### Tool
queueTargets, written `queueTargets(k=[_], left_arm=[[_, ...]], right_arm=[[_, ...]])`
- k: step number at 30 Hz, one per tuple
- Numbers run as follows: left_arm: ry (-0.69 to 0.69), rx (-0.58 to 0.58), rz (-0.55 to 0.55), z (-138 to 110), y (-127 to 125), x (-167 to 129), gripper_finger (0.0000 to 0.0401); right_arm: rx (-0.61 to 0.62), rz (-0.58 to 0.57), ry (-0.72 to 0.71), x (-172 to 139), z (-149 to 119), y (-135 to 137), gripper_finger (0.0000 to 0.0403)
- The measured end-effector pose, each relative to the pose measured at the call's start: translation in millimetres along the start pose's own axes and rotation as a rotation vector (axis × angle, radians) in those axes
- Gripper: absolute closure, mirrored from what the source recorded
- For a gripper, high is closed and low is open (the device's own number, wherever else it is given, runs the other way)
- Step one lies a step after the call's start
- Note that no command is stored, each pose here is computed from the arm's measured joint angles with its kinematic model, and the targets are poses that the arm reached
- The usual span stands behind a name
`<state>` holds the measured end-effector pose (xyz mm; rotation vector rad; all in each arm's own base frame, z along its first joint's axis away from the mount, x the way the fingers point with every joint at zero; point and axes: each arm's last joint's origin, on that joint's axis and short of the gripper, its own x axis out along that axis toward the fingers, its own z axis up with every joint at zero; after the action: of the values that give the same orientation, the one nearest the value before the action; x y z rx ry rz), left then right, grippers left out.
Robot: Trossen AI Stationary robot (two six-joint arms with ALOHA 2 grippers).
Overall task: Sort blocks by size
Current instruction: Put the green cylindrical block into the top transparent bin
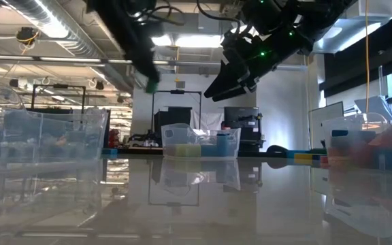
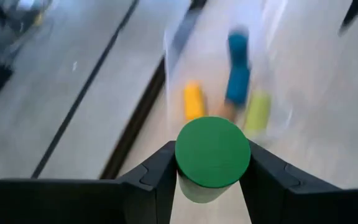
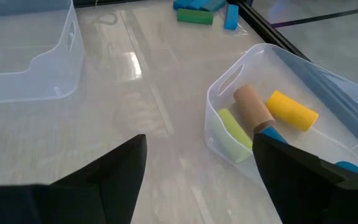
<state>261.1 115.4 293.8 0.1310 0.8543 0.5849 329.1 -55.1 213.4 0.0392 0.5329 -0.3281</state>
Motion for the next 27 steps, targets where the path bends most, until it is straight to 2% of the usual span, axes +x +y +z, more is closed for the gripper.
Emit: queueTargets(k=[5, 9, 13, 19, 27], left_arm=[[-0.149, -0.013, -0.12, 14, 5, 26, 0.0263], [-0.184, -0.037, -0.169, 16, 6, 55, 0.0263], [-0.178, -0.046, -0.182, 13, 0, 92, 0.0263], [-0.1, -0.053, -0.174, -4, -2, 135, 0.0263], [-0.034, -0.093, -0.136, -20, 15, 155, 0.0262]], right_arm=[[-0.002, 0.0, 0.004, 0, 0, 0, 0.011], [-0.004, -0.001, 0.025, 0, -2, 0, 0.011], [-0.005, -0.003, 0.029, 0, -3, 0, 0.011], [-0.005, -0.02, 0.027, 0, -3, -1, 0.011], [-0.004, -0.021, 0.025, 0, -3, -1, 0.011]])
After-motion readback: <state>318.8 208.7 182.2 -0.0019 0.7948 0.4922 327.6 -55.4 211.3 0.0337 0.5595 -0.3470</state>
